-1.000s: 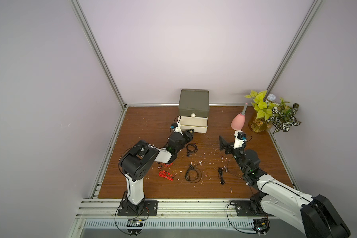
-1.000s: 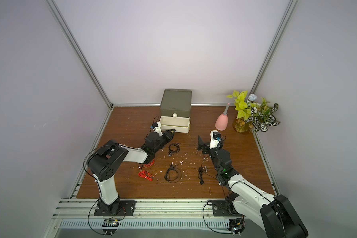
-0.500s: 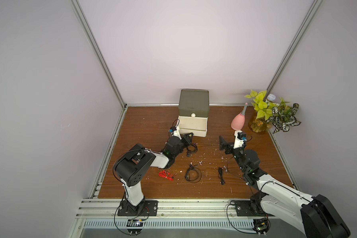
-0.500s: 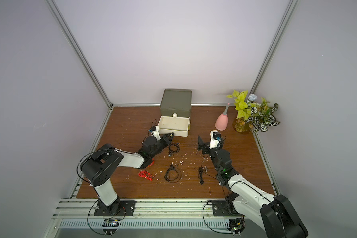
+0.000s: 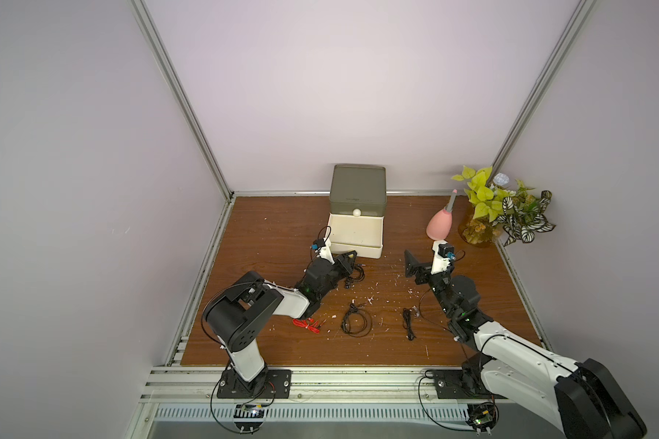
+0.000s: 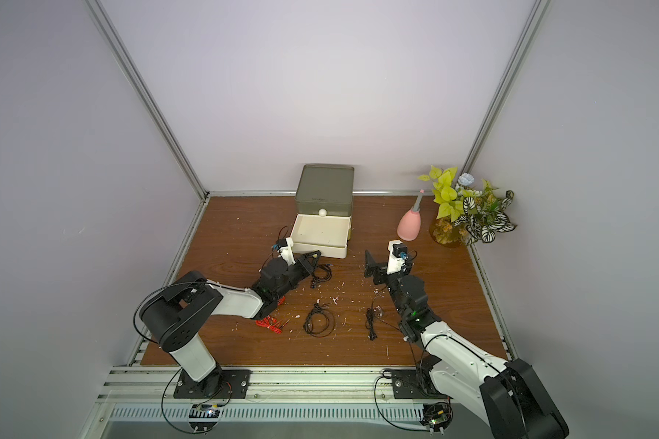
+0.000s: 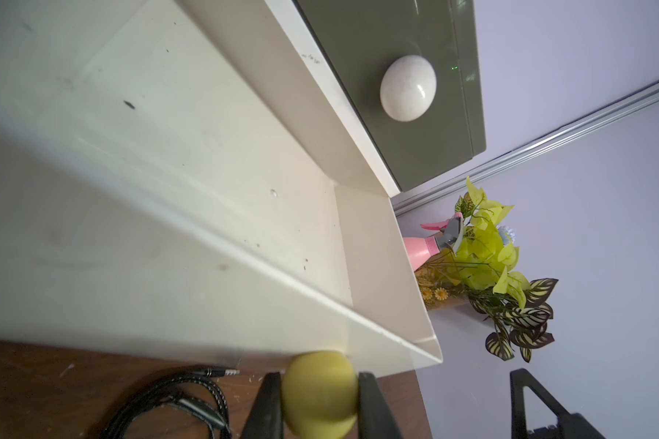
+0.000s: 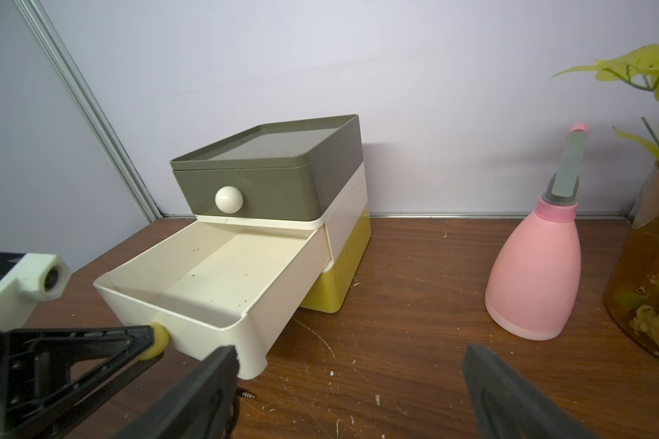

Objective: Place the wired earphones into the drawer by color
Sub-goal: Open the drawer in the storage box.

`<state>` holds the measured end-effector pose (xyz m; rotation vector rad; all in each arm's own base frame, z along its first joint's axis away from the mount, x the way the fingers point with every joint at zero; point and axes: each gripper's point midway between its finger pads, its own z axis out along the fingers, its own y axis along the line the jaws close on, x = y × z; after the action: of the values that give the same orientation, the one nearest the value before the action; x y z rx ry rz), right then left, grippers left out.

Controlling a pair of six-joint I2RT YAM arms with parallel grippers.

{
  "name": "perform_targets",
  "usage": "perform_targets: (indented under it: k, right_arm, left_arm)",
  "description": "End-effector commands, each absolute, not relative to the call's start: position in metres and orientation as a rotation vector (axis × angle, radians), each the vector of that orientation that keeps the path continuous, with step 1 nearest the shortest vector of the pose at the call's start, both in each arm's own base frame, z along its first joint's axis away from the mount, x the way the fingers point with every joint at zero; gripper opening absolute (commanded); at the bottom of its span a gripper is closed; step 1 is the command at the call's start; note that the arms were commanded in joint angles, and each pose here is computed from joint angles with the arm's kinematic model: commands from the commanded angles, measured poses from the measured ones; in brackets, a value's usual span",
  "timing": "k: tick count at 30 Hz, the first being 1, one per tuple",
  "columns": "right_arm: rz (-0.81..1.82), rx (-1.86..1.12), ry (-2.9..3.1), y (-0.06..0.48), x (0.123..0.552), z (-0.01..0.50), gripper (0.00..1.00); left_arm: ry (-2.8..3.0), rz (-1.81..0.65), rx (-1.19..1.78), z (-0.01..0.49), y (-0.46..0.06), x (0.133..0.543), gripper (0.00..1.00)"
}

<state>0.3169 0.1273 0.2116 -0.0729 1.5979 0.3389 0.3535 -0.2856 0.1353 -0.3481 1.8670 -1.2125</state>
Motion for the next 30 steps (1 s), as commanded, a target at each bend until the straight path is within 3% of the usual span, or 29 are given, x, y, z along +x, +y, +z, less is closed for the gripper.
perform_targets:
  k: [1, 15, 25, 30]
  right_arm:
    - [0.349, -0.053, 1.555, 0.126, 0.319, 0.224, 0.99]
    - [0.435, -0.176, 1.604, 0.150, 0.317, 0.225, 0.99]
    - [0.727, -0.268, 1.789, 0.197, 0.304, 0.190, 0.92]
    - [0.777, -0.222, 1.871, 0.211, 0.294, 0.168, 0.91]
  left_arm:
    - [1.798, -1.249, -0.333, 0.155, -0.288, 0.351, 0.24]
    - [1.792, -1.225, -0.318, 0.156, -0.275, 0.338, 0.57]
    - [1.810, -1.143, -0.303, 0.152, -0.243, 0.317, 0.74]
    - [1.868, -0.954, -0.271, 0.152, -0.219, 0.312, 0.97]
